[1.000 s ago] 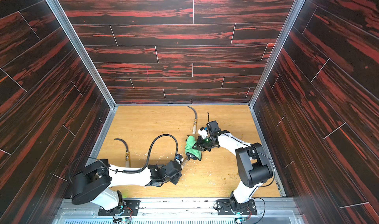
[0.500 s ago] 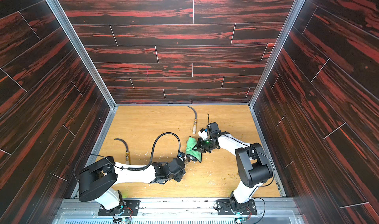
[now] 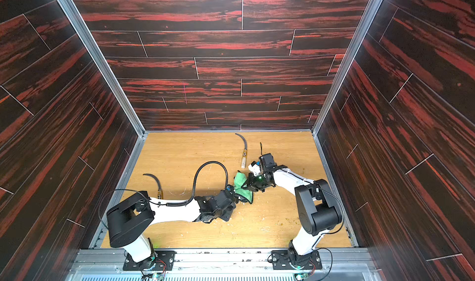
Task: Wipe small sickles with rags
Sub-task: Wipe the small sickle.
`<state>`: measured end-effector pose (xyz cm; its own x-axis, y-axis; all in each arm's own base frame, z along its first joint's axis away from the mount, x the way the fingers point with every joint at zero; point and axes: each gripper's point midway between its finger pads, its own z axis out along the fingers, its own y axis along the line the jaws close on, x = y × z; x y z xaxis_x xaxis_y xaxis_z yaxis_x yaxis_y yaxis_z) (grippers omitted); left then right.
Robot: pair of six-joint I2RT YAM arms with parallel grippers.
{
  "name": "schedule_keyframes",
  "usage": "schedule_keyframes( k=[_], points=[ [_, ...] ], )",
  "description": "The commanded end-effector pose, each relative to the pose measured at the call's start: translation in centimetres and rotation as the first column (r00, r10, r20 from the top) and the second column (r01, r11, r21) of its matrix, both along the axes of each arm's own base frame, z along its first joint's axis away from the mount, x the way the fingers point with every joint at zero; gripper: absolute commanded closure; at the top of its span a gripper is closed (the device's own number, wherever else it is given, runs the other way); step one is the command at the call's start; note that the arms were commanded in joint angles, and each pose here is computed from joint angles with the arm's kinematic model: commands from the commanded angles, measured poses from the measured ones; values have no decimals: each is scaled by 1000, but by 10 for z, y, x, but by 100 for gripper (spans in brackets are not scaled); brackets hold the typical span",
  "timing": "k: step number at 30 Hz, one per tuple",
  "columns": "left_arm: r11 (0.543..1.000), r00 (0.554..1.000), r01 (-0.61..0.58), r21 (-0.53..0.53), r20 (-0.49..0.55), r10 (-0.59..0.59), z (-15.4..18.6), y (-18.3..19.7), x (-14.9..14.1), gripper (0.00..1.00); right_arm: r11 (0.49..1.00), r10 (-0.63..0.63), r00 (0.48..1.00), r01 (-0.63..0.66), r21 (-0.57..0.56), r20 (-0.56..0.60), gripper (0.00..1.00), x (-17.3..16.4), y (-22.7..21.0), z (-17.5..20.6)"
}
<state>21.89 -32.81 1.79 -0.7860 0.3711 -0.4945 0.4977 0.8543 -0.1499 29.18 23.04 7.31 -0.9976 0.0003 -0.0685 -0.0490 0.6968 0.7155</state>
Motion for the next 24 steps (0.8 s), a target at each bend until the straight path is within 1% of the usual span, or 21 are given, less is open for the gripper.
schedule_keyframes(
  k=[1,2,6,13,16,18,21,24],
  points=[
    [999,999,31,31,-29,-30,-1,1,-4,67,1000,13,1000,-13,7,0,100,-2,2,1],
    [998,999,36,47,-43,-34,-9,2,-5,74,1000,12,1000,-12,9,-5,100,-2,2,0],
    [998,998,41,54,-55,-38,-12,1,-5,100,999,18,1000,-18,28,-6,100,-5,8,3],
    [998,999,13,55,-38,-11,-10,6,-3,100,997,58,998,-57,59,-20,100,-16,19,8],
    [999,999,3,50,-33,-2,-11,10,-3,100,998,43,999,-43,49,-9,100,-19,14,10],
    [1000,1000,-1,23,-19,1,-2,9,-3,100,998,23,1000,-23,59,10,100,-18,12,18],
    [1000,1000,0,3,-29,0,-4,10,-7,100,994,-33,999,30,101,27,100,-11,6,35],
    [1000,999,3,-23,-47,-4,-5,10,-12,100,989,-101,993,94,115,59,100,3,-6,51]
  ],
)
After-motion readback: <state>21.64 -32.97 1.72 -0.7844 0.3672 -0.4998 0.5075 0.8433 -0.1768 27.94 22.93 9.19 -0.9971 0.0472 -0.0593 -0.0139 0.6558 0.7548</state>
